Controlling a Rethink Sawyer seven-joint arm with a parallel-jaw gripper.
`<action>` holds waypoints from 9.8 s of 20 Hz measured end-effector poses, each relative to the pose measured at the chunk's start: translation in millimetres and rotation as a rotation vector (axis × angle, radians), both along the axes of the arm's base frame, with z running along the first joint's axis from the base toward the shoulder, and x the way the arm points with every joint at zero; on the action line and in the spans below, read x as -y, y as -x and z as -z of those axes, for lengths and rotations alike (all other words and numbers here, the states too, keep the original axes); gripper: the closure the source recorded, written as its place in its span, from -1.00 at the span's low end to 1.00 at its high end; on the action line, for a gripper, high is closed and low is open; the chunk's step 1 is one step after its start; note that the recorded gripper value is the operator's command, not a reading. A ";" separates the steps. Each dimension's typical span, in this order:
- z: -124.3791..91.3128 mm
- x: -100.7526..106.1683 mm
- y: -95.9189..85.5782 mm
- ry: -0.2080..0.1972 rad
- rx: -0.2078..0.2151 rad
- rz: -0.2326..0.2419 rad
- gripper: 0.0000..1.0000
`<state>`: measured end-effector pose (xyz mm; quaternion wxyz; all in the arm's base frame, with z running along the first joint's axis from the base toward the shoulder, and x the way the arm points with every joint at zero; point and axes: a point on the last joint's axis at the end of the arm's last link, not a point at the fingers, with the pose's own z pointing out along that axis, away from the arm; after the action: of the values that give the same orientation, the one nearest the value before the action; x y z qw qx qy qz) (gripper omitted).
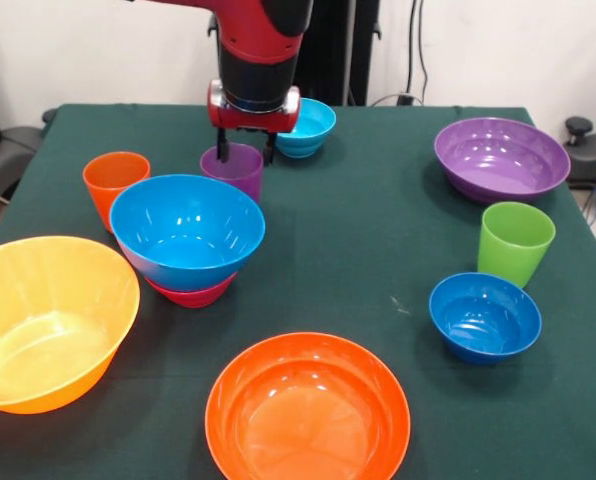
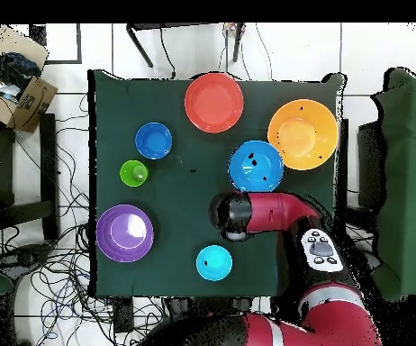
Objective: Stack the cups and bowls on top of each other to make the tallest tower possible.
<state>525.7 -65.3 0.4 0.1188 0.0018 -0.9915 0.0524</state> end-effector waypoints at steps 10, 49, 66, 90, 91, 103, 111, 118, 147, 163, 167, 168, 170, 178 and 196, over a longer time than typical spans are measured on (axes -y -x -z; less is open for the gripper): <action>13.3 9.3 9.4 -0.027 -0.010 0.032 1.00; -65.5 -25.8 -82.6 -0.058 -0.047 0.102 1.00; -75.0 -19.4 -144.0 -0.056 -0.009 0.130 1.00; -78.9 -44.2 -206.3 -0.076 -0.031 0.145 1.00; -80.1 -45.6 -209.6 -0.078 -0.029 0.149 1.00; -100.5 -60.9 -269.3 -0.118 0.031 0.250 1.00; -102.5 -55.5 -292.7 -0.129 0.084 0.285 1.00; -88.1 -43.3 -295.4 -0.068 0.092 0.278 1.00; -3.6 -23.0 -255.7 0.084 -0.058 0.250 1.00; -29.2 -52.7 -260.6 0.052 -0.046 0.243 1.00; -47.8 -48.5 -252.6 0.061 -0.056 0.250 1.00; -51.1 -47.5 -250.1 0.064 -0.060 0.252 1.00; -59.9 -44.7 -242.0 0.071 -0.074 0.258 1.00; -84.2 -40.8 -208.8 0.118 -0.126 0.275 1.00; -74.2 -30.0 -201.1 0.134 0.075 0.258 1.00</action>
<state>726.8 -35.4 74.6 0.0871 -0.1356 -0.9816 0.1028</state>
